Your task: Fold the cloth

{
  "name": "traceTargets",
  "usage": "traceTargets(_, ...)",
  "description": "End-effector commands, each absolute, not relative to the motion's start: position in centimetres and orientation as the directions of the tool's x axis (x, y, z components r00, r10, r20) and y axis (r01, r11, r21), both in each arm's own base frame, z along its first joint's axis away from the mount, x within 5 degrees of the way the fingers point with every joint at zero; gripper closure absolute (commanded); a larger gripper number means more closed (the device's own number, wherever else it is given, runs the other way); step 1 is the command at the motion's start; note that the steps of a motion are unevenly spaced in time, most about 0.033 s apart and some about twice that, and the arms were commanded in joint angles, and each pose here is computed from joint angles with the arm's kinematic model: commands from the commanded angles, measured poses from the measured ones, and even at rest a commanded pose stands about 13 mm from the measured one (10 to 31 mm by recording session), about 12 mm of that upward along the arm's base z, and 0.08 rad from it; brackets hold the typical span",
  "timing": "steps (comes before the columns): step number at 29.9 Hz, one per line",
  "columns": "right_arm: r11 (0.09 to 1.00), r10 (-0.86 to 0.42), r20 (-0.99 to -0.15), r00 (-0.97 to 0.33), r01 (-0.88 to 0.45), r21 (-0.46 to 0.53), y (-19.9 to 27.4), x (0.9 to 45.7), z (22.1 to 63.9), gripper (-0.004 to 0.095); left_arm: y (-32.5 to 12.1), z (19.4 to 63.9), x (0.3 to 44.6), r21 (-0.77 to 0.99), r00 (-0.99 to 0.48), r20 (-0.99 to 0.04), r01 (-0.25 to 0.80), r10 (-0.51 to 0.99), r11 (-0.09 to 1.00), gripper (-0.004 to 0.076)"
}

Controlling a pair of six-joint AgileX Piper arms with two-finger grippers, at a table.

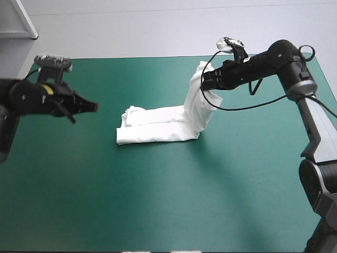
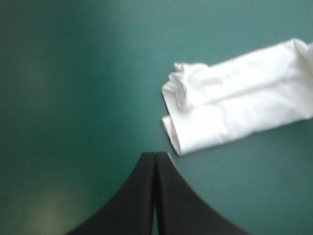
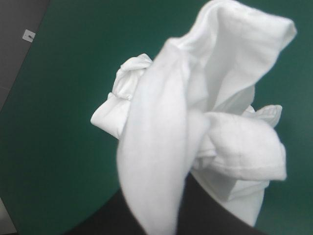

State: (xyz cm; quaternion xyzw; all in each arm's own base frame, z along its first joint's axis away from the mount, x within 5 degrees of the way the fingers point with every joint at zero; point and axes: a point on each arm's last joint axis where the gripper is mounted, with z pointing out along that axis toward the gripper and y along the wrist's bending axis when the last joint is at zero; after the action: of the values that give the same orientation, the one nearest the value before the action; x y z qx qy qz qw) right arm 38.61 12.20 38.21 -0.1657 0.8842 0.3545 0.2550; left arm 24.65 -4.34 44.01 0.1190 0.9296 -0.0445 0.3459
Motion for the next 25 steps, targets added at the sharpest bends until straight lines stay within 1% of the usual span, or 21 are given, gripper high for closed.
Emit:
traceTargets(1,0.626,-0.061,-0.701,-0.710,-0.575,0.527,14.4,36.7,42.5,0.0927,-3.8,43.7,19.2,-0.045,-0.669,-0.732,0.236,0.128,0.971,0.0732)
traceTargets(4,0.602,-0.077,-0.713,-0.697,-0.603,0.524,17.2,36.6,41.9,0.0927,-3.1,42.9,15.0,-0.064,-0.626,-0.775,0.210,0.084,0.976,0.0732)
traceTargets(8,0.574,-0.107,-0.703,-0.703,-0.621,0.534,21.1,36.9,39.8,0.0927,-2.4,42.6,11.1,-0.078,-0.570,-0.820,0.191,0.046,0.979,0.0732)
traceTargets(10,0.565,-0.121,-0.693,-0.711,-0.623,0.541,22.7,37.1,38.6,0.0927,-2.2,42.7,9.7,-0.115,-0.562,-0.827,0.166,-0.002,0.979,0.0732)
traceTargets(13,0.558,-0.143,-0.669,-0.730,-0.617,0.555,24.9,37.4,36.5,0.0927,-2.1,42.5,9.0,-0.131,-0.585,-0.811,0.150,-0.019,0.980,0.0732)
traceTargets(21,0.531,-0.171,-0.588,-0.790,-0.577,0.621,30.1,38.0,30.5,0.0927,-2.7,42.4,8.9,-0.201,-0.614,-0.788,0.186,-0.046,0.962,0.0732)
traceTargets(25,0.539,-0.187,-0.556,-0.810,-0.558,0.631,31.9,38.1,27.6,0.0926,-2.9,42.4,8.8,-0.217,-0.617,-0.785,0.194,-0.053,0.957,0.0732)
